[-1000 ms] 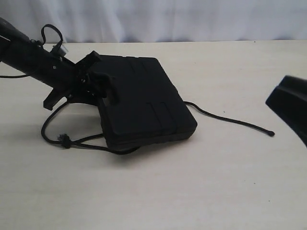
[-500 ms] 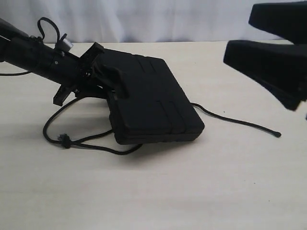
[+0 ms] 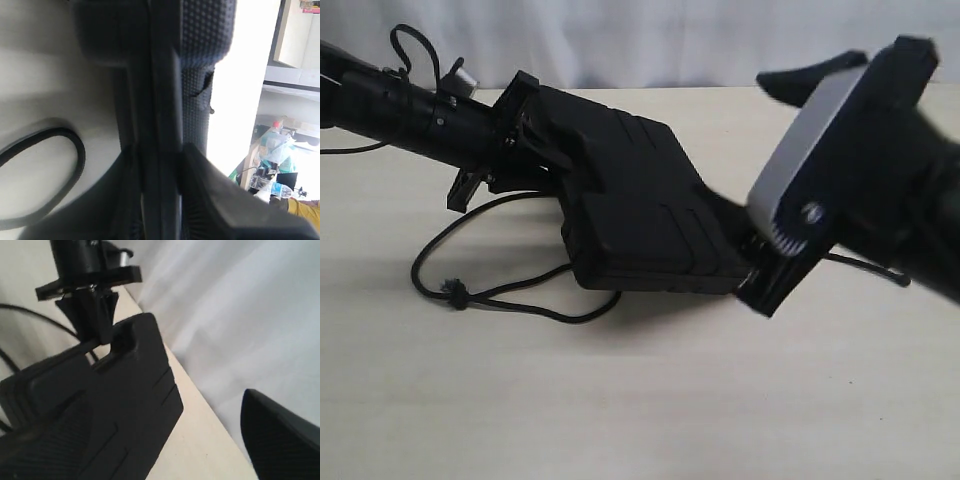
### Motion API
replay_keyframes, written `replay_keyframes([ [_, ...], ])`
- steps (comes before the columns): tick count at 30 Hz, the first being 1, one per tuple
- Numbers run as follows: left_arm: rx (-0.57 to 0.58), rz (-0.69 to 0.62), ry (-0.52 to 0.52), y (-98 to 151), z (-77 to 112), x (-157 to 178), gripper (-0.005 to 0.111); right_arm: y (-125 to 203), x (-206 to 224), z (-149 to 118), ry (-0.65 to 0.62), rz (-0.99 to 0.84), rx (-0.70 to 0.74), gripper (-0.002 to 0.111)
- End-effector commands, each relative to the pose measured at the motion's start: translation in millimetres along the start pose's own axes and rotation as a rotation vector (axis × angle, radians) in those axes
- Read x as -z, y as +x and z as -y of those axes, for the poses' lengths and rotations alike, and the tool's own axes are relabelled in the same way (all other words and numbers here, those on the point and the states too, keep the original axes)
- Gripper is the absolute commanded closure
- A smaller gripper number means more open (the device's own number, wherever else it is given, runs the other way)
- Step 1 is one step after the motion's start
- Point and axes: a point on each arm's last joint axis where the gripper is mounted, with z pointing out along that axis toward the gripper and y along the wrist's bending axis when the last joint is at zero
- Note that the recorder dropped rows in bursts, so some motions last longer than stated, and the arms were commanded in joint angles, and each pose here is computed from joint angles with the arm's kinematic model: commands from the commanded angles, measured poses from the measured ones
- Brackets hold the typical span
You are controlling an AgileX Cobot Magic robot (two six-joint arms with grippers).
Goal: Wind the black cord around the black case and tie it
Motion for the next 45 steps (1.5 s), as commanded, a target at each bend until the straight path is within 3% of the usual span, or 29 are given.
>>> replay_keyframes([
  [1, -0.015, -0.027, 0.075, 3, 14.3, 6, 0.107, 10, -15, -47, 0.025, -0.061, 0.128, 0.032],
  [5, -0.011, -0.028, 0.082, 3, 14.9, 6, 0.107, 20, -37, -88, 0.115, -0.118, 0.153, 0.032],
  [8, -0.006, -0.031, 0.094, 3, 16.0, 6, 0.107, 40, -56, -106, 0.201, -0.170, 0.081, 0.032],
  [12, -0.004, -0.027, 0.094, 3, 16.0, 6, 0.107, 50, -69, -119, 0.272, -0.099, -0.070, 0.032],
  [22, -0.010, -0.029, 0.091, 3, 15.7, 6, 0.107, 67, -60, -111, 0.360, -0.318, -0.074, 0.032],
  [25, -0.010, -0.029, 0.091, 3, 15.7, 6, 0.107, 65, -59, -110, 0.328, -0.332, -0.045, 0.028],
  [33, -0.033, -0.028, 0.091, 3, 15.7, 6, 0.107, 61, -64, -127, 0.106, -0.304, 0.052, -0.001],
  [39, -0.032, -0.027, 0.093, 3, 15.8, 6, 0.107, 63, -62, -124, 0.148, -0.333, 0.008, -0.002],
  [45, -0.032, -0.027, 0.093, 3, 15.8, 6, 0.107, 58, -65, -136, 0.034, -0.267, -0.116, -0.002],
])
